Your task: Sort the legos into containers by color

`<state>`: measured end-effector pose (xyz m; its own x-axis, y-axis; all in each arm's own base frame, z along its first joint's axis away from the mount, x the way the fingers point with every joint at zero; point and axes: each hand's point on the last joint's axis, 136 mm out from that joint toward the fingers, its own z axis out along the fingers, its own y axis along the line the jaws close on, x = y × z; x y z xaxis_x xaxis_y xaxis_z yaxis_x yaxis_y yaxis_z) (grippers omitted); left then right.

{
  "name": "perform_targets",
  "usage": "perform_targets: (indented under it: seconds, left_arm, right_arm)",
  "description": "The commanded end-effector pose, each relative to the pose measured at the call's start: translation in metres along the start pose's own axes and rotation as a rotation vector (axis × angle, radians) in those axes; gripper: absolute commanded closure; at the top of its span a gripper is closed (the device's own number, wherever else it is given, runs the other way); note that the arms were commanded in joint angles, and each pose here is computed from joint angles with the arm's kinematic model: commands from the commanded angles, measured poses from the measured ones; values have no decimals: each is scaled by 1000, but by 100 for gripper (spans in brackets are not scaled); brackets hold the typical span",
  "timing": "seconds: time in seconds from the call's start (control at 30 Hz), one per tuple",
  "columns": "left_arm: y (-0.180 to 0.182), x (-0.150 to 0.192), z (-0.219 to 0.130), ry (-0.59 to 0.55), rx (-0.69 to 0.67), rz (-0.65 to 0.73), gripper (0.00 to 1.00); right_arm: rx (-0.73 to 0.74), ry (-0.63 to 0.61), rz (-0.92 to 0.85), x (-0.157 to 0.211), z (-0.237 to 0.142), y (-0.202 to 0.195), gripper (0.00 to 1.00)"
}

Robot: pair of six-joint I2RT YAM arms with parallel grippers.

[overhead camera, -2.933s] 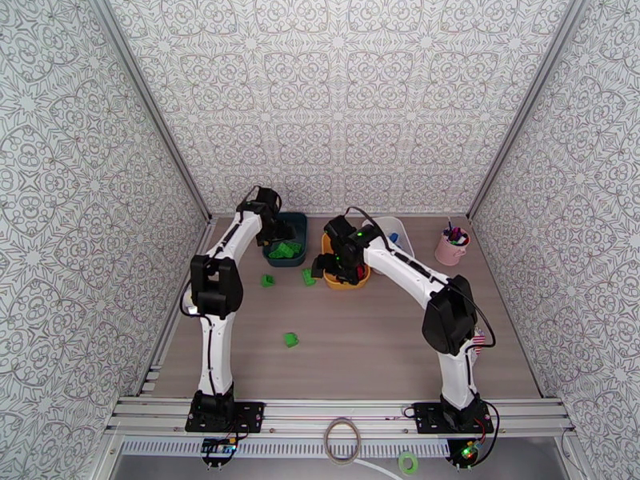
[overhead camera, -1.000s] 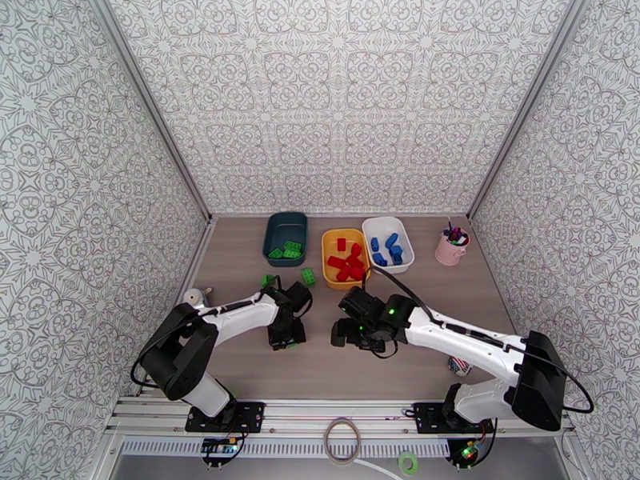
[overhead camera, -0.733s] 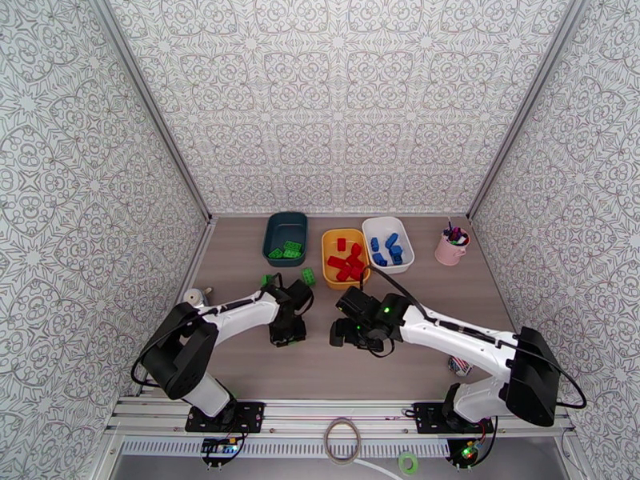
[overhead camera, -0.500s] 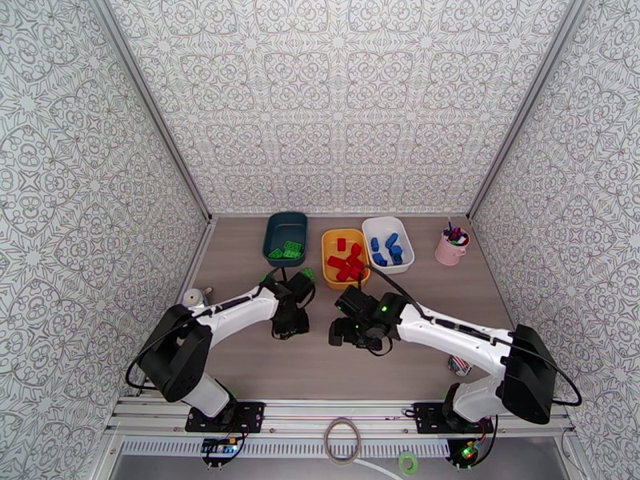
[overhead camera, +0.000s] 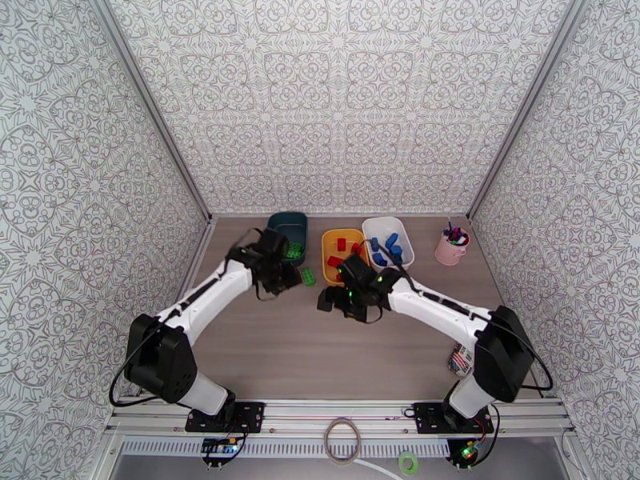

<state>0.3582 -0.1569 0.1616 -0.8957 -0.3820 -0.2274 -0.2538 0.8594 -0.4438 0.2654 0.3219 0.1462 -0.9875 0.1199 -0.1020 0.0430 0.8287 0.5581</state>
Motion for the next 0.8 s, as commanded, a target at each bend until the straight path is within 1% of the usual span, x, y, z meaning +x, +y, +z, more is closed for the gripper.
perform_targets:
  seconds: [0.0, 0.2, 0.33, 0.47, 0.6, 0.63, 0.7, 0.77]
  left_arm:
    - [-10, -37, 4, -8, 62, 6, 66]
    - [-2, -103, 19, -48, 45, -29, 66]
    - [5, -136, 33, -68, 20, -40, 66]
    - [10, -155, 50, -62, -12, -21, 64]
    - [11, -162, 64, -46, -24, -1, 62]
    - [12, -163, 68, -41, -26, 1, 60]
    - [11, -164, 71, -41, -25, 13, 54]
    - [8, -163, 72, -42, -21, 32, 42]
  right_arm:
    - [-54, -3, -31, -19, -10, 16, 16]
    - [-47, -24, 11, -44, -15, 3, 15]
    - [-20, -34, 24, -53, -19, -8, 15]
    - [3, -34, 40, -59, -19, -17, 15]
    - [20, -38, 49, -66, -20, -23, 16]
    - [23, -37, 49, -67, -19, -23, 16]
    - [31, -38, 45, -70, -19, -23, 16]
    - [39, -38, 36, -73, -19, -22, 16]
